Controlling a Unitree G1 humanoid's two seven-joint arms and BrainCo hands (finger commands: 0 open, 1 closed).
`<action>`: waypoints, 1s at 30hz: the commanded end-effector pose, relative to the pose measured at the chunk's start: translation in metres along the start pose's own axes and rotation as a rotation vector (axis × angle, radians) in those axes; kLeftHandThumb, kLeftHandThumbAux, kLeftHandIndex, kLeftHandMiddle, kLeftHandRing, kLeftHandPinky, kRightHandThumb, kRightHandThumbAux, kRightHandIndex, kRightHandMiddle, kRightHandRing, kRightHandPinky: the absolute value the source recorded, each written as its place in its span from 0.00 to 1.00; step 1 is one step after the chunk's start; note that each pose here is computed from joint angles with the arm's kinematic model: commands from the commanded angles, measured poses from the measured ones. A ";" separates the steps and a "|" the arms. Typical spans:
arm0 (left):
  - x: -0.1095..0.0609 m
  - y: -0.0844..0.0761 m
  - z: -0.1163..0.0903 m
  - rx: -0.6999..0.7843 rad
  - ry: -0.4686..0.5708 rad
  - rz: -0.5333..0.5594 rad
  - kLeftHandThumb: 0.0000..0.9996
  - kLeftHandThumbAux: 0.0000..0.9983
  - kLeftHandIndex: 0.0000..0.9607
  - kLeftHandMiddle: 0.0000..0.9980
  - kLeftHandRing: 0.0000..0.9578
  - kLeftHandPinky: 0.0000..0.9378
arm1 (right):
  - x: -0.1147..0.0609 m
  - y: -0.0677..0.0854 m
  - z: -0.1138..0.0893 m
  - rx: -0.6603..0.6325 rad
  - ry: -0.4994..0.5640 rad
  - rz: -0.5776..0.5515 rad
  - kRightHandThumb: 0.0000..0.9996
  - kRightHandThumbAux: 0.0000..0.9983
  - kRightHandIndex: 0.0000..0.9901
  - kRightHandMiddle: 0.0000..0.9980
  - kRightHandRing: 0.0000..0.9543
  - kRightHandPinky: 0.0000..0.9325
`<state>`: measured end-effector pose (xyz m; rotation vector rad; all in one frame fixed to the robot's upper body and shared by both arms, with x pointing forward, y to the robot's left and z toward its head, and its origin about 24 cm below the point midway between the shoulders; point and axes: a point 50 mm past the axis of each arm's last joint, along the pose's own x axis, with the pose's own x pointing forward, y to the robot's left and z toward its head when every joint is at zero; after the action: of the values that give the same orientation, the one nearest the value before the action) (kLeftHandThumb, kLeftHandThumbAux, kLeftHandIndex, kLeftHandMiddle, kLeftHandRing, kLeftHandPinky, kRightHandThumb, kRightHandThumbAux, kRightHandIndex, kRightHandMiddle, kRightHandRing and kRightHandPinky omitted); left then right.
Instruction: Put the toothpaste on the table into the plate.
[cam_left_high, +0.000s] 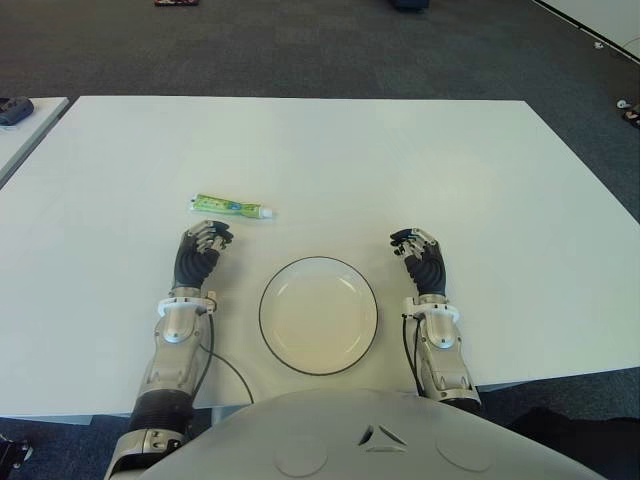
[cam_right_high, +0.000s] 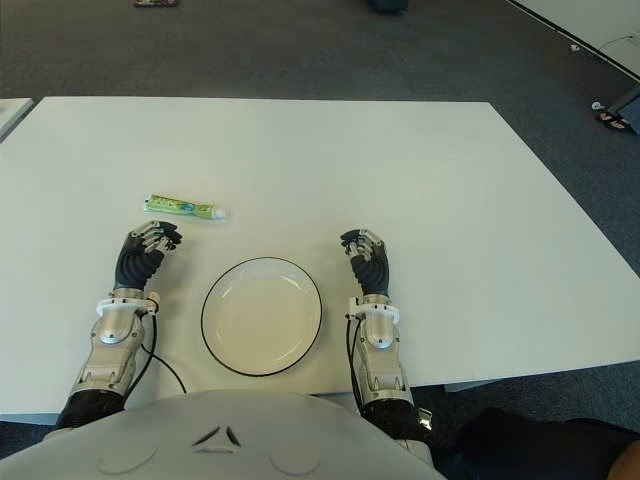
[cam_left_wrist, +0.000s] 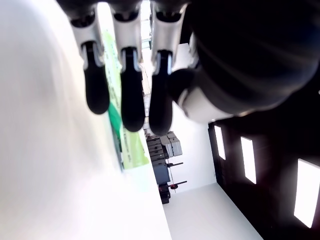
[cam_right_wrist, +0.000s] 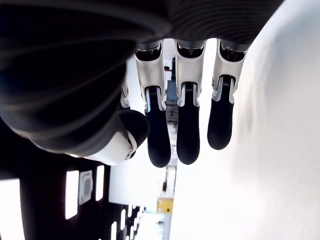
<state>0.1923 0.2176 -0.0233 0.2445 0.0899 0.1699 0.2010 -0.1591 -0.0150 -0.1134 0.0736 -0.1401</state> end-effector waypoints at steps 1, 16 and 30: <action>0.004 -0.001 0.017 0.071 -0.063 -0.004 0.70 0.72 0.44 0.50 0.50 0.42 | -0.002 0.001 -0.003 -0.007 0.023 0.000 0.70 0.73 0.43 0.46 0.46 0.48; 0.036 0.022 0.041 0.606 -0.248 -0.012 0.65 0.54 0.27 0.27 0.27 0.27 | -0.002 0.001 -0.004 -0.010 0.026 -0.006 0.70 0.73 0.43 0.46 0.46 0.47; 0.079 0.024 0.047 0.964 -0.378 -0.013 0.61 0.27 0.06 0.10 0.10 0.15 | -0.003 0.002 -0.004 -0.006 0.023 -0.008 0.70 0.73 0.44 0.47 0.46 0.47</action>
<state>0.2611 0.2468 0.0223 1.1593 -0.1957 0.0776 0.1991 -0.1584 -0.0171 -0.1121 0.0833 -0.1503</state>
